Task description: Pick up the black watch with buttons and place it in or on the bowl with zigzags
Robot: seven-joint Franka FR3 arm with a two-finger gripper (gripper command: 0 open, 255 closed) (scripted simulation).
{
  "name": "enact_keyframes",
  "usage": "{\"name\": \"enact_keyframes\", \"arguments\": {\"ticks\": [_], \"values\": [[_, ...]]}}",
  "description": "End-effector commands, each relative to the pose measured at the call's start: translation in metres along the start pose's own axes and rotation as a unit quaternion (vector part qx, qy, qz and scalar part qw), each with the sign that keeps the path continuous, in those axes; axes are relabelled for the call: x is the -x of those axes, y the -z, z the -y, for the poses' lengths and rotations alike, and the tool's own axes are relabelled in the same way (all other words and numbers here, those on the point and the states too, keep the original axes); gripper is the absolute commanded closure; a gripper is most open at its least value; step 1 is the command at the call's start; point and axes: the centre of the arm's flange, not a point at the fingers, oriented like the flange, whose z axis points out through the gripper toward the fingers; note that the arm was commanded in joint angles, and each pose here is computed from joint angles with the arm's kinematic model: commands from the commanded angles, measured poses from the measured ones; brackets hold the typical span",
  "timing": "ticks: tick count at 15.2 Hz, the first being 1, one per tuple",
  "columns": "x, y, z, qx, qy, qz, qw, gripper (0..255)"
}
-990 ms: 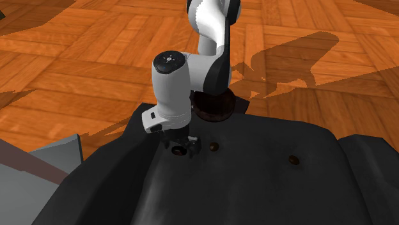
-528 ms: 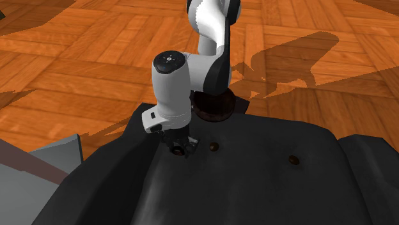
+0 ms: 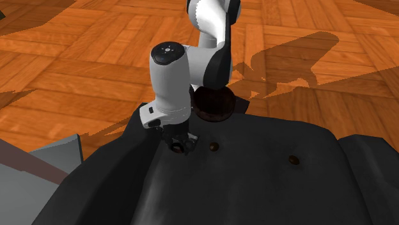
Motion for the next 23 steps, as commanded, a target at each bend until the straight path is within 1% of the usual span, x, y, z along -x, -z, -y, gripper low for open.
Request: {"name": "enact_keyframes", "arguments": {"ticks": [1, 23], "values": [[-0.002, 0.010, 0.001, 0.000, 0.000, 0.000, 1.0000, 255], [-0.021, 0.124, 0.007, 0.000, 0.000, 0.000, 1.0000, 255]]}}
